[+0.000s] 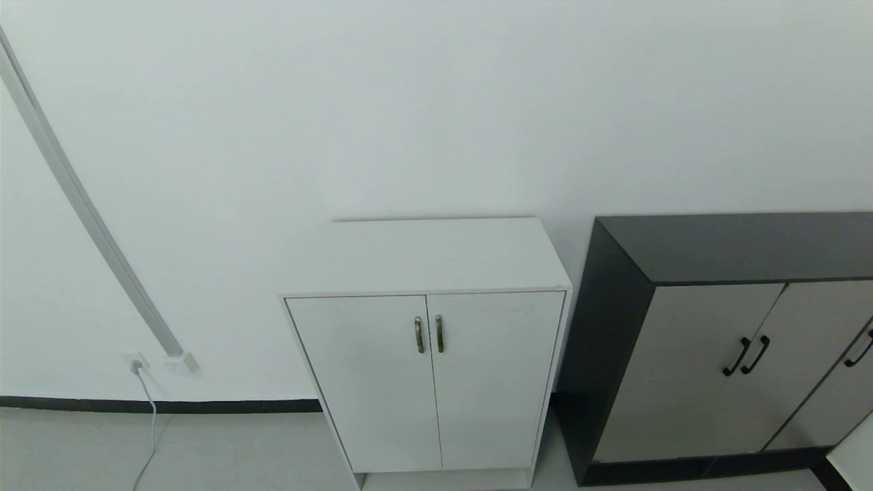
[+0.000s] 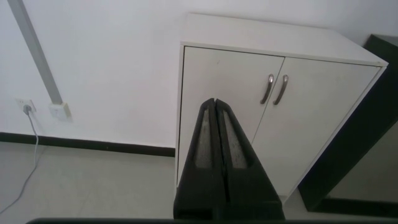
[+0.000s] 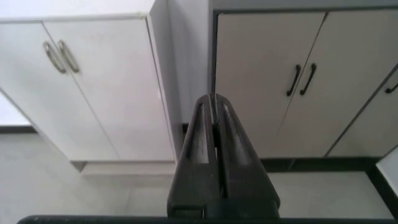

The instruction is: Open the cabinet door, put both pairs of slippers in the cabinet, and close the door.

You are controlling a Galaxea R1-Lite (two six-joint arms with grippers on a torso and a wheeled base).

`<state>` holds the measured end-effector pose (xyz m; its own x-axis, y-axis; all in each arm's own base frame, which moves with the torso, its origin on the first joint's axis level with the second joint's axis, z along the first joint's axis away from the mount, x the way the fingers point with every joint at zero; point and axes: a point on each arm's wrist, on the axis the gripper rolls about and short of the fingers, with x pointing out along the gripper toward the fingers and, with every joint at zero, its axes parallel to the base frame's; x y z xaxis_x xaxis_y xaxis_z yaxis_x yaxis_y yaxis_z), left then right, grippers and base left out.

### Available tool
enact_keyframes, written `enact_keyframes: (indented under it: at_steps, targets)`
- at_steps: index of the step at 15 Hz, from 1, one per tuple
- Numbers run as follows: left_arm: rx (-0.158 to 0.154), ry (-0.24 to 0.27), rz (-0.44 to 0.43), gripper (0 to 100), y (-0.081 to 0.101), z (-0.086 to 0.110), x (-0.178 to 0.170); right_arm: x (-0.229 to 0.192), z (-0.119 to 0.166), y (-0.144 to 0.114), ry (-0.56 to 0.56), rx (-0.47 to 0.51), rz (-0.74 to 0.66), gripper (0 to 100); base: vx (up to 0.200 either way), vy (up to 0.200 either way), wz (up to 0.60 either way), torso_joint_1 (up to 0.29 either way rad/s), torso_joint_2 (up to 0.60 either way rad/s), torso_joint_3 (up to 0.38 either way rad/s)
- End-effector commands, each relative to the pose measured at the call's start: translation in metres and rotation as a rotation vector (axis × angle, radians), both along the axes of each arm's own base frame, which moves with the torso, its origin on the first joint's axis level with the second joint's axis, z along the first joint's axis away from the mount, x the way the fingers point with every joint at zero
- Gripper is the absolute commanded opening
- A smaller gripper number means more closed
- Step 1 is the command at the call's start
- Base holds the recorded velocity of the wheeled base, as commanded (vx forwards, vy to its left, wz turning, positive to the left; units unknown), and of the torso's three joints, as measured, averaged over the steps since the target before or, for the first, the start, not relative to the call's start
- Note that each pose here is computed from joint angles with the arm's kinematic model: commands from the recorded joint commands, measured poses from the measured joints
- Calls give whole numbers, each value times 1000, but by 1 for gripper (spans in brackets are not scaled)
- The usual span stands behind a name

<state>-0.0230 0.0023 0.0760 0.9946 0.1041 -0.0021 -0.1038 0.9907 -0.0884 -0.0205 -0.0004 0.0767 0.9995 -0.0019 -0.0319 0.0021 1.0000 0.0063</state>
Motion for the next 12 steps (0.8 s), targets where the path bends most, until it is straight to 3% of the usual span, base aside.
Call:
enact_keyframes:
  at_steps: [1, 12]
  targets:
    - [0, -1, 0, 0, 0, 0, 0, -2, -1, 0, -29, 3, -6, 0, 0, 0, 0, 0, 0, 0]
    - [3, 1, 0, 0, 0, 0, 0, -2, -1, 0, -35, 24, -9, 0, 0, 0, 0, 0, 0, 0]
